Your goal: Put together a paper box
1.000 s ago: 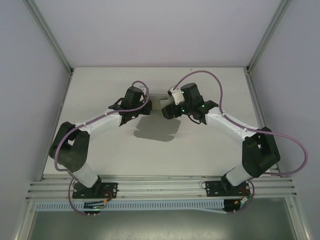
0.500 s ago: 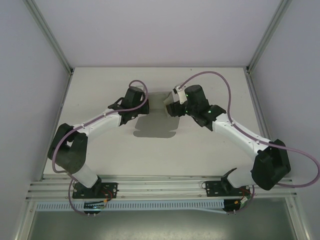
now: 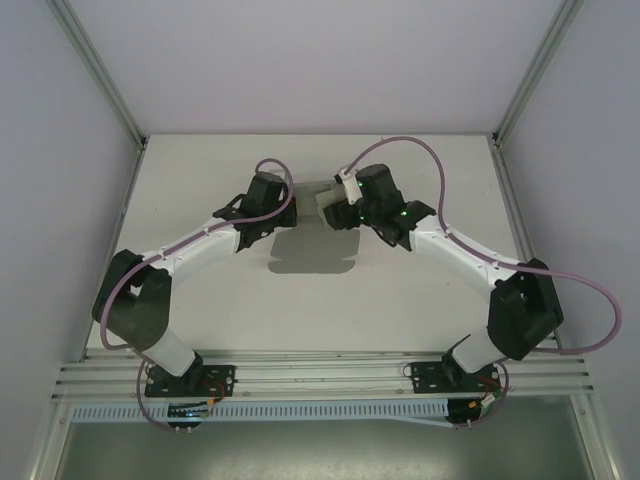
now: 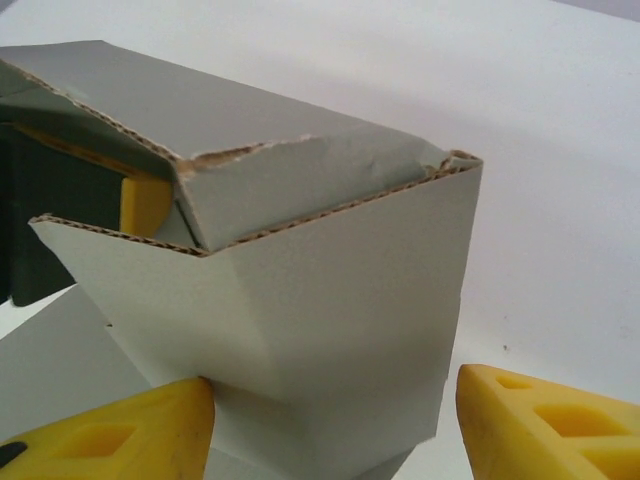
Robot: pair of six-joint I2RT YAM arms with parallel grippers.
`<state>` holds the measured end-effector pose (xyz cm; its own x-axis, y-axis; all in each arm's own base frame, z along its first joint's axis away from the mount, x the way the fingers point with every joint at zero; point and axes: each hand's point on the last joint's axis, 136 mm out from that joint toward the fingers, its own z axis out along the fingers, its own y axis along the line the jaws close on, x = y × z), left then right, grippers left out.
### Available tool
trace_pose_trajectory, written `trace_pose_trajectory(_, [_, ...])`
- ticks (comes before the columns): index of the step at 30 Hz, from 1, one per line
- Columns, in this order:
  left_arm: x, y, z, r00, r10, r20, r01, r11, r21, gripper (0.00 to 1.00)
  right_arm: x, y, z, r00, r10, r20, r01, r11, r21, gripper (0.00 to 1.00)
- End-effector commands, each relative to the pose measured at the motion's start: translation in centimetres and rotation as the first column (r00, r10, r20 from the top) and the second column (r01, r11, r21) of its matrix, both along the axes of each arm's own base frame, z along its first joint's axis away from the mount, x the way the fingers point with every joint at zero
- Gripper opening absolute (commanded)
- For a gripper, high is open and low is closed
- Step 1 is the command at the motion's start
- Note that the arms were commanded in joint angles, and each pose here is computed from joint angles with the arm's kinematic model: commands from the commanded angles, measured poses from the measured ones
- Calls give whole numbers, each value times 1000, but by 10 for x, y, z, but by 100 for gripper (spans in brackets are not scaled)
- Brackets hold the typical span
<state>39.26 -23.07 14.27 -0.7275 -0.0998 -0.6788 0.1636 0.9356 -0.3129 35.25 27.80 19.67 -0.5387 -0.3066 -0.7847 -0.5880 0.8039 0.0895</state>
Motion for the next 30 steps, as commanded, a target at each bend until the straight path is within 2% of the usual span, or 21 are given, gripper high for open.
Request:
trace_pose_trajectory(1, [2, -12, 20, 1000, -7, 16, 8, 999, -47, 0, 13, 2, -6, 996, -93, 13, 94, 994, -51, 65])
trace_pose_trajectory(5, [4, -10, 17, 1000, 8, 9, -7, 999, -35, 0, 8, 13, -15, 997, -76, -20, 75, 997, -26, 66])
trace_pose_trajectory(10, [7, -8, 12, 1000, 26, -1, -26, 999, -21, 0, -10, 29, -13, 998, 28, -59, -25, 998, 62, 75])
trace_pose_trajectory(15, [8, -13, 12, 1000, 10, -4, -10, 1000, -28, 0, -22, 37, -8, 992, 109, -57, -102, 988, 116, 75])
trace_pose_trajectory(18, [6, -16, 18, 1000, -20, 20, 21, 999, -49, 0, -17, 30, -10, 995, 82, -49, -78, 993, 85, 70])
trace_pose_trajectory(24, [1, -23, 29, 996, -67, 56, 71, 995, -72, 0, 13, 5, -30, 994, -109, -17, 108, 992, -69, 69])
trace_pose_trajectory(26, [0, -24, 30, 996, -74, 59, 78, 995, -69, 0, 22, 0, -34, 987, -159, 3, 158, 983, -88, 69])
trace_pose_trajectory(30, [-1, -24, 33, 995, -79, 68, 84, 994, -67, 0, 35, -5, -34, 979, -196, 51, 200, 976, -88, 60])
